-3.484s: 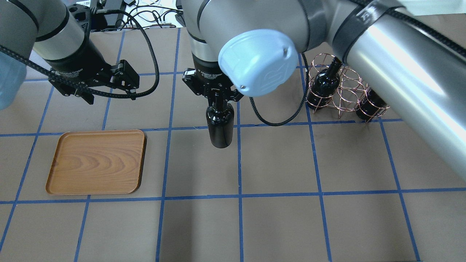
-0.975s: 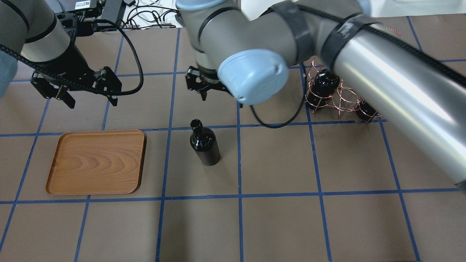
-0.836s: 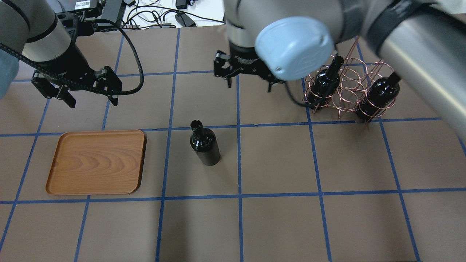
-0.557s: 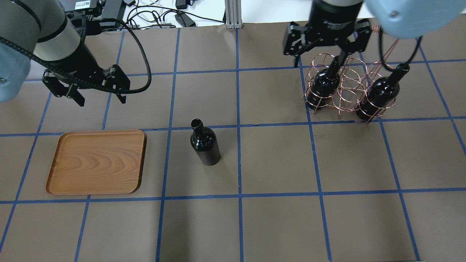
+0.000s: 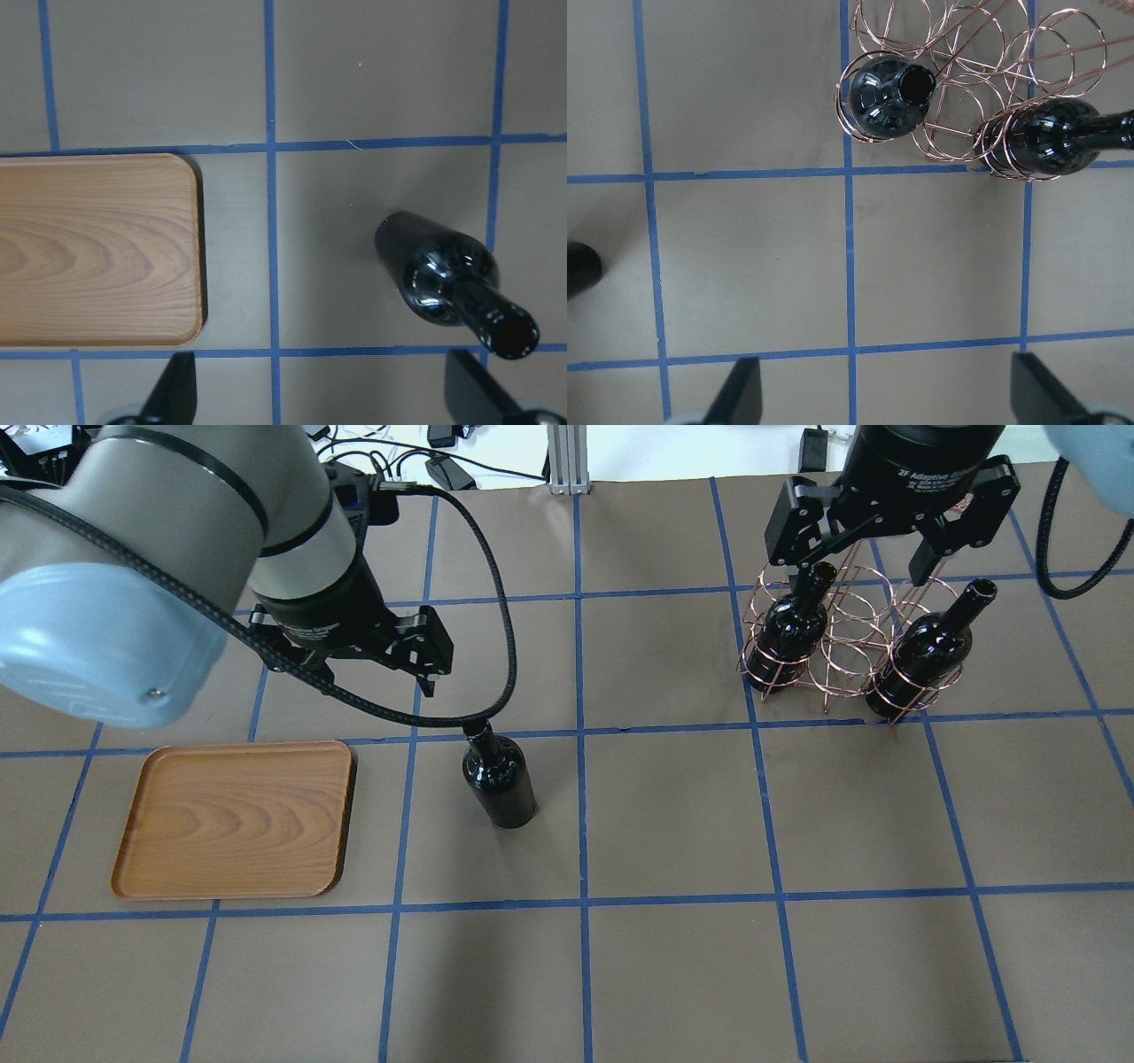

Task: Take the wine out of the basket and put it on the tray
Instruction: 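Lower the left gripper onto the standing bottle and close on it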

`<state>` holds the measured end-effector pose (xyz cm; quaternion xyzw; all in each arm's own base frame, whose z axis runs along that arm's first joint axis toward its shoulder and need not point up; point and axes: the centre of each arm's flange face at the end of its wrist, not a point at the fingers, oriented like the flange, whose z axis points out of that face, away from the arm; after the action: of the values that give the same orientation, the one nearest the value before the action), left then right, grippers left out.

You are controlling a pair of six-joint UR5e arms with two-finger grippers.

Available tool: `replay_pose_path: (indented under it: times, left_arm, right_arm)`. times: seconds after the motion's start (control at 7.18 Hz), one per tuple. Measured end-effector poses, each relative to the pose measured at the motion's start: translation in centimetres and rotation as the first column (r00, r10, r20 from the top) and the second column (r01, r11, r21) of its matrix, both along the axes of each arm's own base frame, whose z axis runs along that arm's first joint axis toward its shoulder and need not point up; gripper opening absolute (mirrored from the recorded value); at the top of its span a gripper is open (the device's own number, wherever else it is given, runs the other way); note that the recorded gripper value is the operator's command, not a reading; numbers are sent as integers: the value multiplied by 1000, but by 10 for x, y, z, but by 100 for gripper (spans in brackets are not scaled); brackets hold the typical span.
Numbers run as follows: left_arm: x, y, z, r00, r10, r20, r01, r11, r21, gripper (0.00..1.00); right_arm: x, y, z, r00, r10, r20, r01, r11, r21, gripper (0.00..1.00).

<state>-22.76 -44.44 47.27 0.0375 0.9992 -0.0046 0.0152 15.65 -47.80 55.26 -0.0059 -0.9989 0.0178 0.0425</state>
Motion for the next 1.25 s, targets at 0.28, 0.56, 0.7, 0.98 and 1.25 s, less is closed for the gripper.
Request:
replay_pose_path:
  times: [0.28, 0.56, 0.7, 0.98, 1.25]
  left_arm:
    - [-34, 8, -18, 999, -42, -29, 43, 999, 30, 100]
    - [-47, -4, -57, 997, -51, -59, 55, 996, 63, 100]
    - [-50, -9, -75, 997, -53, -61, 57, 996, 75, 91]
    - [-52, -15, -94, 997, -55, -62, 60, 994, 92, 78]
    - [-53, -14, -98, 997, -59, -59, 65, 992, 105, 78]
  right_arm:
    - [-2, -1, -5, 1000, -4, 0, 4, 1000, 8, 100]
    - [-2, 0, -13, 1000, -4, -1, 4, 1000, 22, 100]
    - [-3, 1, -15, 1000, -5, -1, 5, 1000, 25, 100]
    - [-3, 0, -15, 1000, -7, 1, 7, 1000, 14, 100]
    - [-1, -4, -14, 1000, -7, 21, 8, 1000, -13, 100]
